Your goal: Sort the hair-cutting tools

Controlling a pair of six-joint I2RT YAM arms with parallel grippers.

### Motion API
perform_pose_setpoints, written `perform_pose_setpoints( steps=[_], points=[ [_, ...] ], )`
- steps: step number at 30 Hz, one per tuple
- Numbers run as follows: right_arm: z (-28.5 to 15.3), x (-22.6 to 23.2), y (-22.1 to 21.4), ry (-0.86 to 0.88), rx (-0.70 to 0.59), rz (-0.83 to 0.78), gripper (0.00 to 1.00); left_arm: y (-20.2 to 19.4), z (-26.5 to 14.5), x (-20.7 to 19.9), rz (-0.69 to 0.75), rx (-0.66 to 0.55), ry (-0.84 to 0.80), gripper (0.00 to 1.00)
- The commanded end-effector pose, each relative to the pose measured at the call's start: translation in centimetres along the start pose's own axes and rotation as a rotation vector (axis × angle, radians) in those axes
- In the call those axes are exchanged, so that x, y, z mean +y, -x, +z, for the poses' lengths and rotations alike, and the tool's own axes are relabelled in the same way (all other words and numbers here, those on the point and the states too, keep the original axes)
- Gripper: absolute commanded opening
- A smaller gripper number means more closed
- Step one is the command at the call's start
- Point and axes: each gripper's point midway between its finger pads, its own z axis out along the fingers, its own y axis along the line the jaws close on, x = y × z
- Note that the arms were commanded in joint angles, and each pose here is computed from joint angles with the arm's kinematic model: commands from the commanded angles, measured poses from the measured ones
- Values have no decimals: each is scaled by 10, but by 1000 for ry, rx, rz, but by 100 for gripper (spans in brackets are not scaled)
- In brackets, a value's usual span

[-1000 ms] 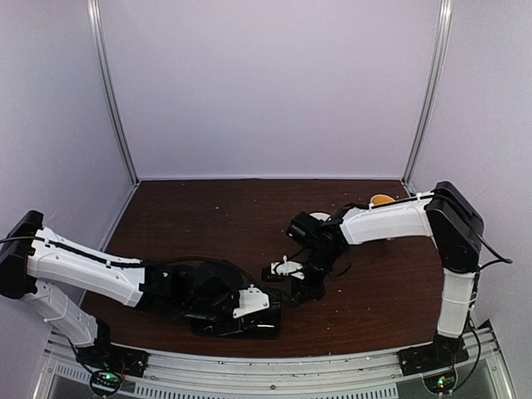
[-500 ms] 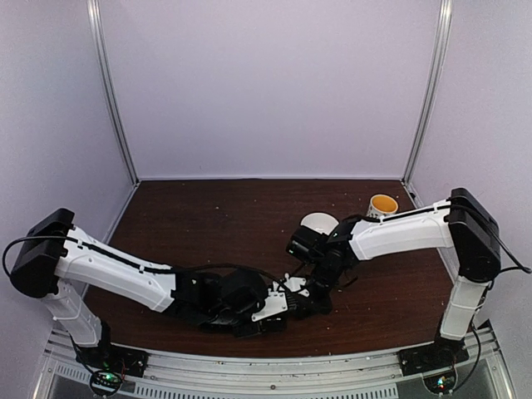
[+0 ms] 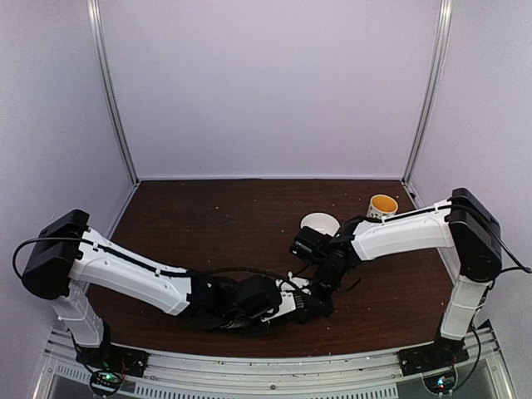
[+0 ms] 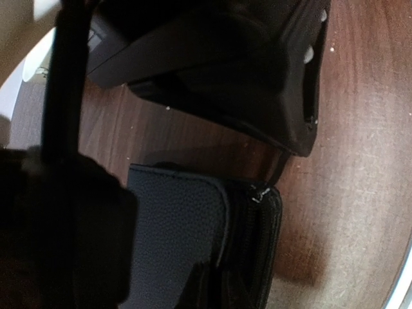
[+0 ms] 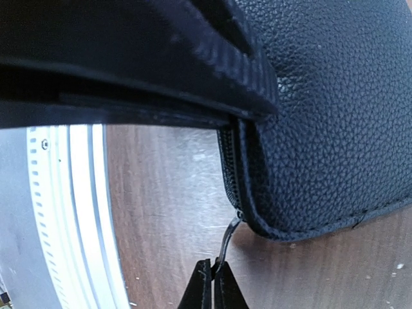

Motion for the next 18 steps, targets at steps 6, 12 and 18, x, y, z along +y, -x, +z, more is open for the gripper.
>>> perform_pose_setpoints(
  steps=[6, 12, 18],
  points=[
    [-30, -44, 27, -38, -112, 99, 0, -4, -7, 47, -98, 41, 133, 34],
    [-46, -98, 22, -215, -49, 72, 0, 8, -53, 61, -171, -42, 91, 45],
    [-56, -139, 26, -358, -26, 131, 0, -42, -65, 83, -384, -3, 90, 46]
  ],
)
